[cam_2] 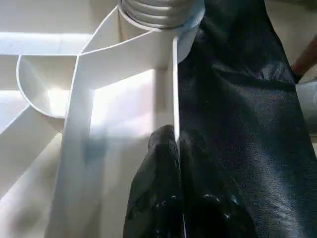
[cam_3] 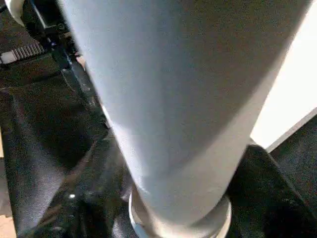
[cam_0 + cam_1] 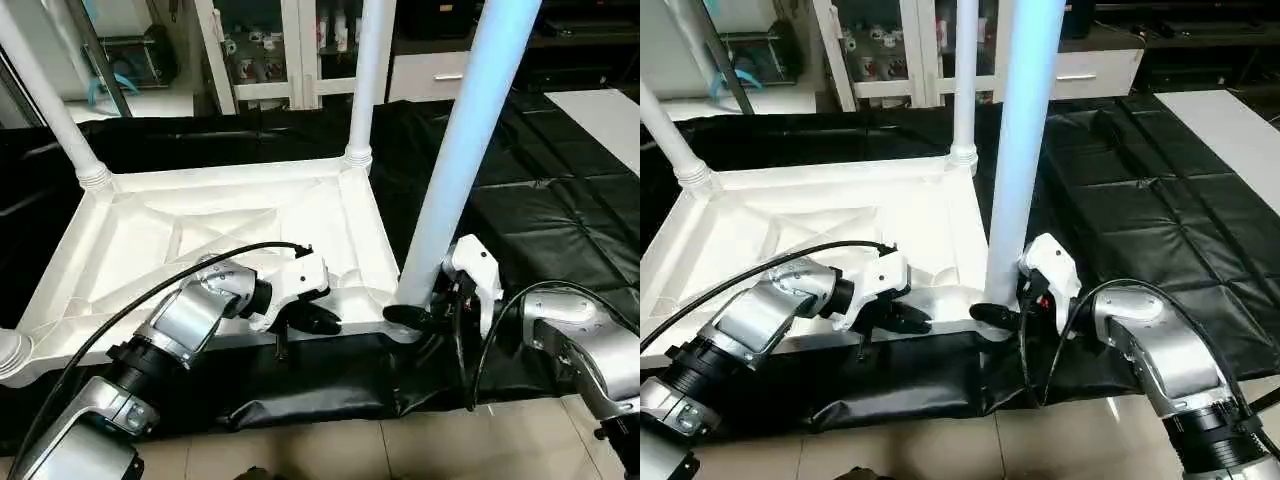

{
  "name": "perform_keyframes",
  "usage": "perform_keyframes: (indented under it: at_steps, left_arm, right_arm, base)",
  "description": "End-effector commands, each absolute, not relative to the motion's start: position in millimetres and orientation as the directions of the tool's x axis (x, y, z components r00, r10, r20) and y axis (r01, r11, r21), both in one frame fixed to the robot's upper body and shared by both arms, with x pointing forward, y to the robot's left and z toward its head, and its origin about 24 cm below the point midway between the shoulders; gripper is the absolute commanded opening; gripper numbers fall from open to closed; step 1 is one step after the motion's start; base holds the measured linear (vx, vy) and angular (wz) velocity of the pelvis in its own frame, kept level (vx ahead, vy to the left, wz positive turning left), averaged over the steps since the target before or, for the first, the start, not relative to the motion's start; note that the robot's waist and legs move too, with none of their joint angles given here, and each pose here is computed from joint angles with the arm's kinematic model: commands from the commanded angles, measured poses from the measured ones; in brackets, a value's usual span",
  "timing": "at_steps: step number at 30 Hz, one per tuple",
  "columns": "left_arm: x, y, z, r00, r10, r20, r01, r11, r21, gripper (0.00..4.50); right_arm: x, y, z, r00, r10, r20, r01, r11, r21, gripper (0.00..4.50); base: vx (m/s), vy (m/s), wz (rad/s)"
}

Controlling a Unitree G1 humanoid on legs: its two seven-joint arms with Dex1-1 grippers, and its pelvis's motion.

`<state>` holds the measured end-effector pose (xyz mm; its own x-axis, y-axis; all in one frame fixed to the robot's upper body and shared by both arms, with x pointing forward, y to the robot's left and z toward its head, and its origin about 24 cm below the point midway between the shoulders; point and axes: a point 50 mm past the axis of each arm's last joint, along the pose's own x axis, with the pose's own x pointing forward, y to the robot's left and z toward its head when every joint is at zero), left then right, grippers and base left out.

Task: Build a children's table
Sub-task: Rotate leg to tighten

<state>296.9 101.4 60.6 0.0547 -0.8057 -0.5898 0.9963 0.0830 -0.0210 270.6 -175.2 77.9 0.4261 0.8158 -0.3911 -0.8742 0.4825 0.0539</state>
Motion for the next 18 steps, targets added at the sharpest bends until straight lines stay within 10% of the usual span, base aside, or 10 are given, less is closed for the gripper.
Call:
perform_keyframes:
  at_steps: [1, 12, 18]
  left_arm:
    - [293.0, 95.3, 59.7, 0.018, -0.801, -0.598, 0.999, 0.043, -0.027, 0.00]
    - [292.4, 96.2, 59.1, 0.013, -0.796, -0.605, 0.999, 0.041, -0.032, 0.00]
    - [318.5, 84.9, 57.6, 0.273, -0.785, -0.557, 0.957, 0.279, 0.076, 0.00]
  right_arm:
    - [266.5, -172.4, 75.3, 0.387, 0.831, -0.399, -0.890, 0.450, 0.074, 2.60]
    - [267.5, -174.4, 69.0, 0.401, 0.819, -0.412, -0.881, 0.468, 0.073, 2.01]
    - [308.6, -173.4, 47.2, 0.767, 0.537, -0.351, -0.556, 0.829, 0.054, 1.97]
  base:
    - [0.000, 0.000, 0.00]
    - [0.000, 0.000, 0.00]
    - [0.000, 0.000, 0.00]
